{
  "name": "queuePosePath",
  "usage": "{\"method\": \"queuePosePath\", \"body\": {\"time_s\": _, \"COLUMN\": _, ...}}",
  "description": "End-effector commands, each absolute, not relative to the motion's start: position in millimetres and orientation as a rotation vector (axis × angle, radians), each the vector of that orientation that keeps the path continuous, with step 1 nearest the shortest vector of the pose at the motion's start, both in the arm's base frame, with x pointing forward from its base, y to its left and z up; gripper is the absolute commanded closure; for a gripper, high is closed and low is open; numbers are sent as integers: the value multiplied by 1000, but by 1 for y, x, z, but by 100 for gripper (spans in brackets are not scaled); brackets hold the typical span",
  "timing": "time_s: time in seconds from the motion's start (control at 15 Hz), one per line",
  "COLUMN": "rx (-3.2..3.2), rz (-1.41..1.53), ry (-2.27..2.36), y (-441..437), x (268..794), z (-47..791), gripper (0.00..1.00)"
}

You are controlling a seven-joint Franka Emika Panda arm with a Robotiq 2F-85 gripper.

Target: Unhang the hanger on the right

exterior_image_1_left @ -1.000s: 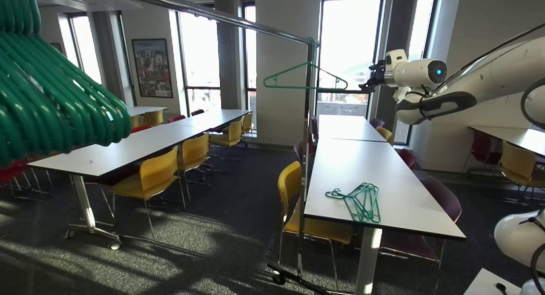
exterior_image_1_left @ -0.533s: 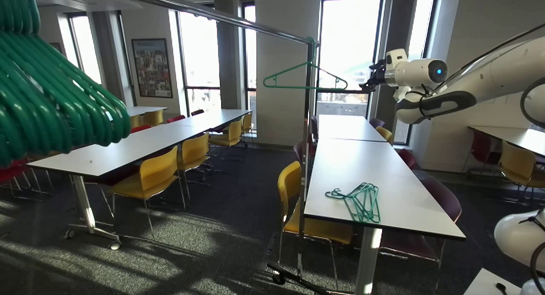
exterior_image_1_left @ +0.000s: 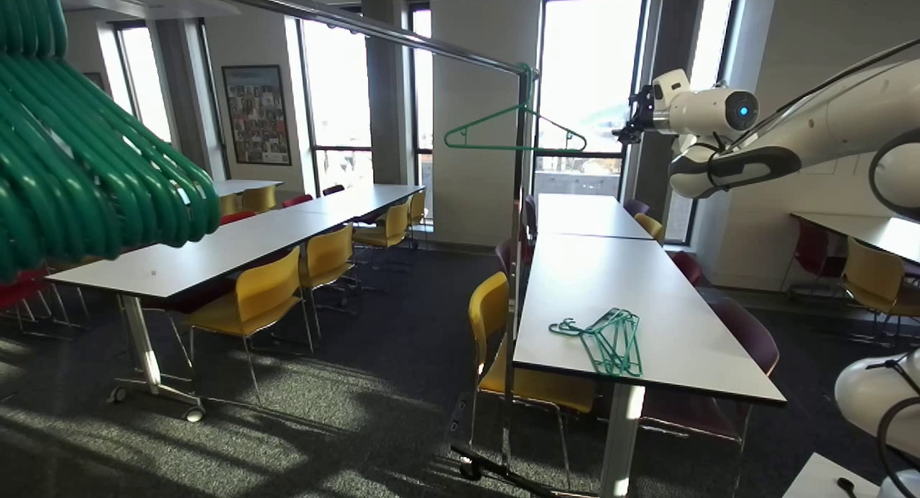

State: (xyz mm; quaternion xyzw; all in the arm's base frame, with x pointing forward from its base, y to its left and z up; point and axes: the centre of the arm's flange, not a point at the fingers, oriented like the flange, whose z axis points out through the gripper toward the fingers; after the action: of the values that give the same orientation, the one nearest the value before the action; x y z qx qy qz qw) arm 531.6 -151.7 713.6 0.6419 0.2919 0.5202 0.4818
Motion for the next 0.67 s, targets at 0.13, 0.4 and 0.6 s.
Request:
{"method": "queuePosePath", "body": {"time_s": 0.13, "rx": 1442, "rz": 1097, "ry": 807, "y": -153, "x": 582, "z": 704, "gripper": 0}}
{"method": "queuePosePath", "body": {"time_s": 0.4, "rx": 1391, "rz": 1019, "ry": 858, "y": -149, "x": 592, "z": 698, "gripper": 0}}
{"method": "queuePosePath", "body": {"time_s": 0.6, "rx": 1364, "rz": 974, "ry": 864, "y": -148, "x": 602, "z": 691, "gripper": 0}}
